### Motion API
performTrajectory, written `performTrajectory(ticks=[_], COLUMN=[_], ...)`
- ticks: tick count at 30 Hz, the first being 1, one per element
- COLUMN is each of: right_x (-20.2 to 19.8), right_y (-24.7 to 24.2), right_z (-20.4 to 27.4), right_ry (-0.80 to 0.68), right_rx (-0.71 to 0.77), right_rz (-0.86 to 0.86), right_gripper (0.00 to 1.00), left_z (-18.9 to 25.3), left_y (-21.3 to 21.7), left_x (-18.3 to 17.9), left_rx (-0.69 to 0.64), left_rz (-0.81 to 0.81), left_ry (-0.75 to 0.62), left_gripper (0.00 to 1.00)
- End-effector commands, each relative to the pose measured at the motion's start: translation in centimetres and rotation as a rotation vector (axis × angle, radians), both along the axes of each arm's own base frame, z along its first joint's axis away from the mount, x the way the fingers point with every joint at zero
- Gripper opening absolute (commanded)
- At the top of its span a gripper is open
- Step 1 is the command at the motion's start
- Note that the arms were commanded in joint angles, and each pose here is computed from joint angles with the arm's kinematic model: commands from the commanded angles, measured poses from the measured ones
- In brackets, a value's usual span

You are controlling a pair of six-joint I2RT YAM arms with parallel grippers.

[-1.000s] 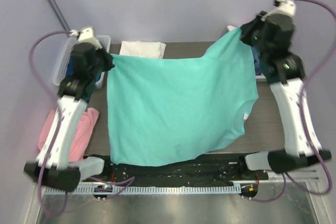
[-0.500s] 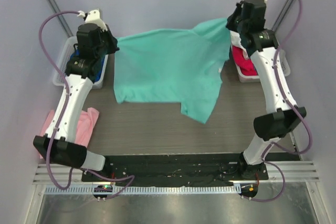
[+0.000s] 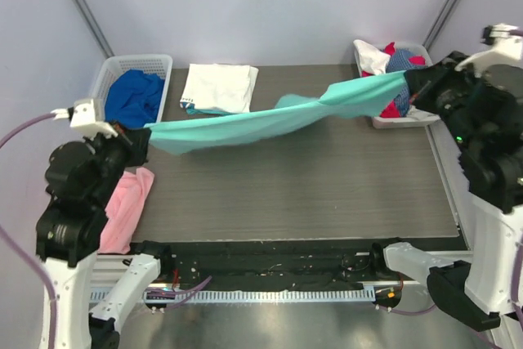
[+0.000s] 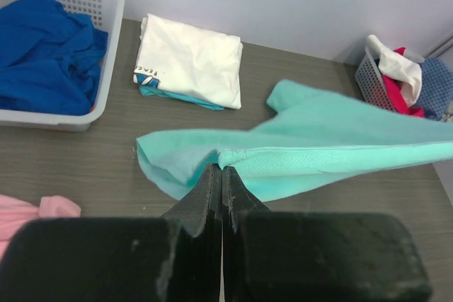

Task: Fold and stack the t-shirts
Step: Flatten the tshirt out

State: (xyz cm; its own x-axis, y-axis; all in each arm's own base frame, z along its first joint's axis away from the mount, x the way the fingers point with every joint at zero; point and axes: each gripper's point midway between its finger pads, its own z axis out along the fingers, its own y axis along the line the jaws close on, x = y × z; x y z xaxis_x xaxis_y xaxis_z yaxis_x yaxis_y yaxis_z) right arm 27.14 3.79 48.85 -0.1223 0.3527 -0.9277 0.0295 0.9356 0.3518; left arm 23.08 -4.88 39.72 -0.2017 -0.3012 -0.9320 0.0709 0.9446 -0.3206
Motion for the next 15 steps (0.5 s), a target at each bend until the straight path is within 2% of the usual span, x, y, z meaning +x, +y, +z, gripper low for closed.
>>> performTrajectory(ticks=[1,2,3,6,7,8,10,11,12,13,14,15], right_x=[-7.6,-10.8,-11.7,-11.0,-11.2,-7.6,-4.1,-0.5,1.5,3.8,7.2,9.3], right_y=[-0.6,-1.0,-1.1,-0.7,-1.0,-1.1,-0.8,-0.2,0.1,0.4,0.9,0.7], right_z=[4.5,8.3,9.0,8.8,10.6,7.3,7.4,4.0,2.9,2.9,-0.8,-2.4], right_ry=[-0.015,-0.134,-0.150,-0.132,-0.224,-0.125,-0.175,-0.090,-0.074,-0.104,-0.020,0.007], right_rx=[0.036,0.080,0.095,0.120,0.131,0.105,0.104,0.082,0.077,0.077,0.052,0.035], right_rz=[0.041,0.050,0.052,0.061,0.048,0.003,-0.018,-0.028,-0.033,-0.038,-0.051,-0.087], right_gripper=[0.01,0.01,0.01,0.01,0.01,0.01,0.01,0.01,0.01,0.01,0.01,0.01], left_z=[0.6,0.9,1.3,2.7,3.3,2.8,3.1,2.5,0.9,0.8,-0.1,-2.9], left_y=[0.9,1.0,1.1,1.8,2.1,2.0,1.7,1.9,1.6,1.6,2.0,1.8], left_x=[-4.0,-4.5,-4.6,-3.5,-2.3,-0.2,3.2,4.9,7.8,10.0,11.6,14.6], left_rx=[-0.016,-0.016,-0.013,0.003,0.008,0.035,0.057,0.090,0.123,0.136,0.159,0.202], left_rz=[0.015,0.017,0.020,0.062,0.089,0.100,0.108,0.128,0.136,0.156,0.179,0.178], left_ry=[0.030,0.023,0.017,-0.014,-0.045,-0.025,-0.056,-0.045,0.003,-0.012,0.009,0.078], left_gripper=[0.00,0.00,0.00,0.00,0.00,0.00,0.00,0.00,0.00,0.00,0.00,0.00])
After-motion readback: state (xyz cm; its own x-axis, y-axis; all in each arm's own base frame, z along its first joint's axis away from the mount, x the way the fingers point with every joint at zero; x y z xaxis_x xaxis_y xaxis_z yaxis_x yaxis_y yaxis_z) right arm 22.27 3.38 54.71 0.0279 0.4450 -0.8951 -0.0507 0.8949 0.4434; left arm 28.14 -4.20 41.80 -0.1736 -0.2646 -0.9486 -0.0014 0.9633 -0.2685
